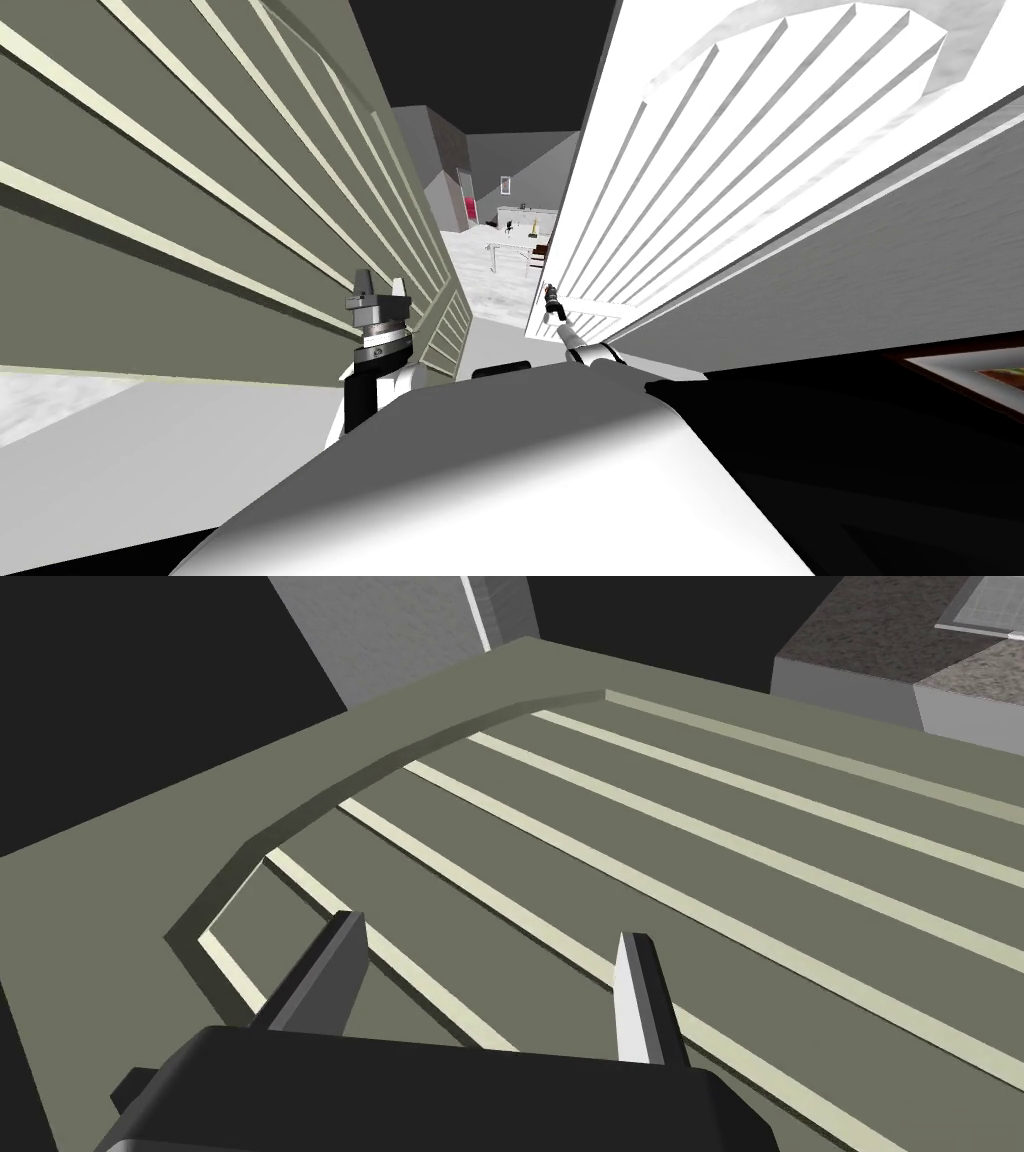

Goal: Pull the door open

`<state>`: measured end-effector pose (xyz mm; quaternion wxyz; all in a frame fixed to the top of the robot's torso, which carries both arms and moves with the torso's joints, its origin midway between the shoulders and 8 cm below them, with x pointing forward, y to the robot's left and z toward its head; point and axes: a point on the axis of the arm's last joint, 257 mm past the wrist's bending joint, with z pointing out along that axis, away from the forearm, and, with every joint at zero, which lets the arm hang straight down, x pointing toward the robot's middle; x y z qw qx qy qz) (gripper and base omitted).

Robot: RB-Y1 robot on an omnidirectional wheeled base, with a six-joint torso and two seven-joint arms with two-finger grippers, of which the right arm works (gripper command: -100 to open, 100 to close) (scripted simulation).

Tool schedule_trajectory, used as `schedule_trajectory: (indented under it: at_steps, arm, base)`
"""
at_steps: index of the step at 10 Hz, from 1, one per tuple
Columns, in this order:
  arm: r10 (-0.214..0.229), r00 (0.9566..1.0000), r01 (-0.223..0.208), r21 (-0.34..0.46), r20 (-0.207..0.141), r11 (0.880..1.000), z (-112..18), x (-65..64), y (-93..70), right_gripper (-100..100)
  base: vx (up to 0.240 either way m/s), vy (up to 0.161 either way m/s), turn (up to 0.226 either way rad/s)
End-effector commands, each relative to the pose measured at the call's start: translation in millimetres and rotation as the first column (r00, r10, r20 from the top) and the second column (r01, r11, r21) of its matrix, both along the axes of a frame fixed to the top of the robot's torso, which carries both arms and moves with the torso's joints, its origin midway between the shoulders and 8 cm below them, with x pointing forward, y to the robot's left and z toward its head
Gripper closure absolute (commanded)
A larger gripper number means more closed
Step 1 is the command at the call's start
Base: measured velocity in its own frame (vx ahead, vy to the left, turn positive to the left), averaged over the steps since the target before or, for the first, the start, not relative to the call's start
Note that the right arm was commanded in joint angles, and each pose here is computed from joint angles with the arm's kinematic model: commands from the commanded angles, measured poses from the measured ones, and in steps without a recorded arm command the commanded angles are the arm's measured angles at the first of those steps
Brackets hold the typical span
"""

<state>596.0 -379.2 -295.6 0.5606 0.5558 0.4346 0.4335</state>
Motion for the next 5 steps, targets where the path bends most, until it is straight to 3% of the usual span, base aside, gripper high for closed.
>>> schedule_trajectory:
  at_steps: [1,3,5]
  arm:
    - [0.016,0.9999,-0.016,0.006,0.0,1.0,-1.0,-0.7,0.1,100]
    - [0.026,0.9997,-0.026,0.006,-0.001,1.0,-0.7,-2.5,-5.9,100]
    - [0.035,0.9994,-0.035,0.006,-0.002,0.999,-0.6,-4.3,-11.3,100]
  base:
    - [-0.186,0.057,0.104]
    - [-0.203,0.021,0.103]
    - [-0.212,-0.054,0.094]
